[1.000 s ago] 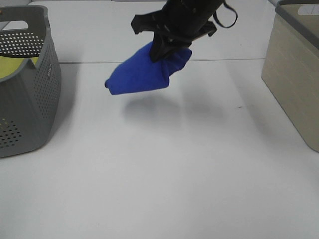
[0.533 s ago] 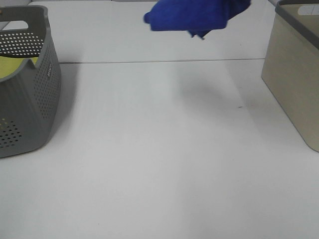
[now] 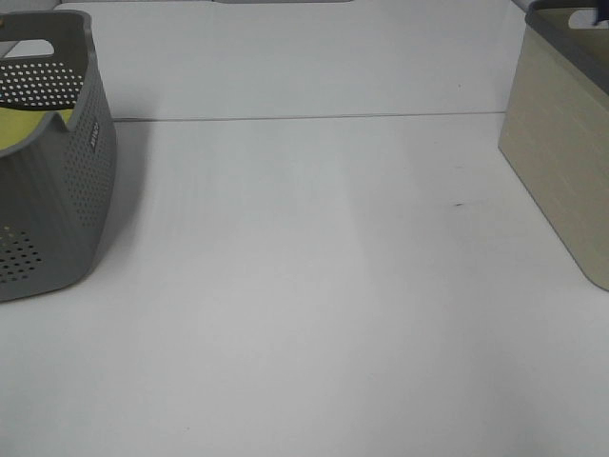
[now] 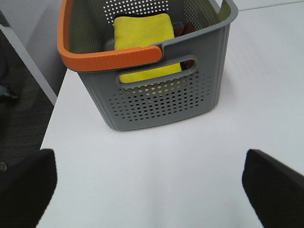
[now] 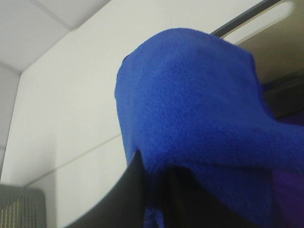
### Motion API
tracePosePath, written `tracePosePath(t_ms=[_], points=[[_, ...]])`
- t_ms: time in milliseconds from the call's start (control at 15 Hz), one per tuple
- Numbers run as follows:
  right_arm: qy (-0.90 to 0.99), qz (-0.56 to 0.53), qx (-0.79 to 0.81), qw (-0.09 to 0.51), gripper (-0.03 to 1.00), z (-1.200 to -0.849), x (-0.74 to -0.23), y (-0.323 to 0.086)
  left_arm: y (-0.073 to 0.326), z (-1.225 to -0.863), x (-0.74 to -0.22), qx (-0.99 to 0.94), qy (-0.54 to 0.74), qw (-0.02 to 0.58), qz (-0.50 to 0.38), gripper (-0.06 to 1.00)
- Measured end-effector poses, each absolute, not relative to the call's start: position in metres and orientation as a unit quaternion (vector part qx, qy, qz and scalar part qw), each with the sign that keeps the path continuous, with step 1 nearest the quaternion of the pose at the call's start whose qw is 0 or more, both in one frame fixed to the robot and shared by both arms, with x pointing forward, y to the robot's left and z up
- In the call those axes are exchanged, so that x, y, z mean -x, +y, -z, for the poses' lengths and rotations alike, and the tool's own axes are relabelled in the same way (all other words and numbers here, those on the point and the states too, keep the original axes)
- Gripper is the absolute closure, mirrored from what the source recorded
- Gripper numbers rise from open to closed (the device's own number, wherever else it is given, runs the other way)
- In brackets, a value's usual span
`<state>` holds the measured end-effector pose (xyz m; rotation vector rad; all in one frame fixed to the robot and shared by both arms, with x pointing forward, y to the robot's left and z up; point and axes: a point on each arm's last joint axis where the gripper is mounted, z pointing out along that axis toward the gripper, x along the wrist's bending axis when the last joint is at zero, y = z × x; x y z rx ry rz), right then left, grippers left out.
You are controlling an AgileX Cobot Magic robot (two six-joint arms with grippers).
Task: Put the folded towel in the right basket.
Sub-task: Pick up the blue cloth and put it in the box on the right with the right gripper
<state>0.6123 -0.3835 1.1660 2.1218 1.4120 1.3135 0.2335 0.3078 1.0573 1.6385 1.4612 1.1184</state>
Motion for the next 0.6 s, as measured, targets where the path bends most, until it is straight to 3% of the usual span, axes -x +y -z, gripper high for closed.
tracePosePath(t_ms=[67,200,600], points=[[0.451,-0.446,-0.755,0.165,0.88,-1.161,-0.608,-0.411,0.308,-1.057,-0.233,-0.627,0.559,0.332,-0.428,-0.04],[0.456,-0.412,-0.768,0.179,0.88,-1.146,-0.604,-0.422,0.308,-1.057,-0.233,-0.627,0.559,0.332,-0.428,-0.04],[0.439,-0.307,-0.831,0.15,0.88,-1.033,-0.582,-0.425,0.308,-1.057,-0.233,-0.627,0.559,0.332,-0.428,-0.04]])
